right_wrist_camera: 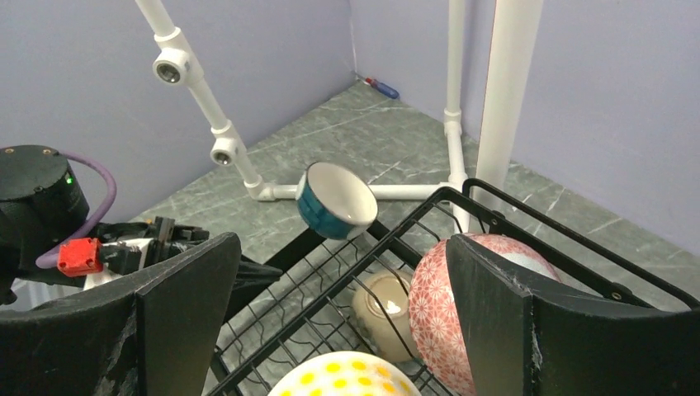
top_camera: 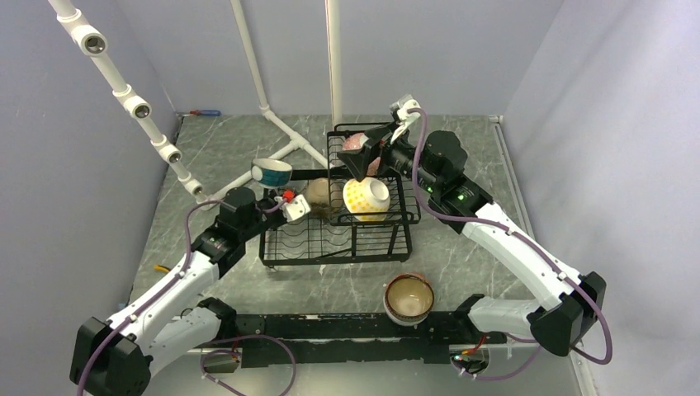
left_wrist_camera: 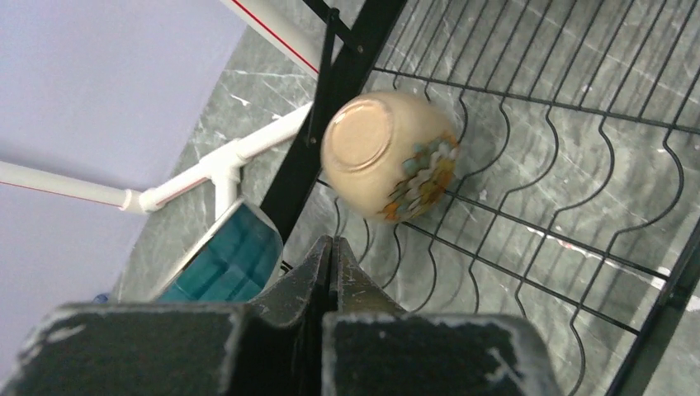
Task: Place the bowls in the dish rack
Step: Place the bowl in the dish rack.
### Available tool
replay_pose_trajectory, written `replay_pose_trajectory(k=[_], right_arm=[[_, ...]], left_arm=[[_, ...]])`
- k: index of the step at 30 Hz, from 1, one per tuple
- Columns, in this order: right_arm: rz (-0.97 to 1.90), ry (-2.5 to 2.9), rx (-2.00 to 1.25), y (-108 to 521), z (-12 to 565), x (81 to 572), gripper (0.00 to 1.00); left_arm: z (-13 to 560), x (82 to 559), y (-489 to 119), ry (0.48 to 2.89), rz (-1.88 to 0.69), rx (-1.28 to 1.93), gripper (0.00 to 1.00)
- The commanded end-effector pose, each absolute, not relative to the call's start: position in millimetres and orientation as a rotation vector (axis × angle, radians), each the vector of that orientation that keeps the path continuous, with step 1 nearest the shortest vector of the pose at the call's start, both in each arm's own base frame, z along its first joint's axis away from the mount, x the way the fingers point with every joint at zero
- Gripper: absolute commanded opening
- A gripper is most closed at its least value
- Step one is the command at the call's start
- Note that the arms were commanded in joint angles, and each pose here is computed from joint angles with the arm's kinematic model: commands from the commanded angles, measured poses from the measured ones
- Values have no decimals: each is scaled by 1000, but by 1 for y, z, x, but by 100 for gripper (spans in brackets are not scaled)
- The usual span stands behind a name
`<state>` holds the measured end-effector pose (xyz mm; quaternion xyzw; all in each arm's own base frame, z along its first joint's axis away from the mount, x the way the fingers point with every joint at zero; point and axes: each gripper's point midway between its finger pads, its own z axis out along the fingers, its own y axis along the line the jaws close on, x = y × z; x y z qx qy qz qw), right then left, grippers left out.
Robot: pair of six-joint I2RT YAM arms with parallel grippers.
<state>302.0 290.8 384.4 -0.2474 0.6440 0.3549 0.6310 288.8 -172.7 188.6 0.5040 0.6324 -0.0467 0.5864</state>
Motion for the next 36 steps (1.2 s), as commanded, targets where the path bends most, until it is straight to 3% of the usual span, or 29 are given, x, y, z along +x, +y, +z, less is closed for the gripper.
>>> replay_pose_trajectory(k=[1,6,9,13,16,23,30,36], right_arm=[[787,1426,-554,281,399,298,100],[791,1434,-558,282,396,300,100],[796,1440,-560,284,394,301,100],[800,1452,-564,285,391,301,100],[797,1458,-566,285,390,301,100],[789,1476,-564,283,385,301,100],[775,1485,-561,279,382,302,100],[781,1492,-562,281,379,303,100]], left_arm=[[236,301,-179,1323,-73,1106,3],[248,305,-172,1381,-92,985,5],[259,315,-161,1459,-90,818,30],[259,325,-150,1627,-117,634,47],[237,313,-169,1708,-212,805,54],[194,271,-198,1599,-359,1283,62],[170,219,-205,1146,-353,1684,75],[150,202,-212,947,-407,1943,60]])
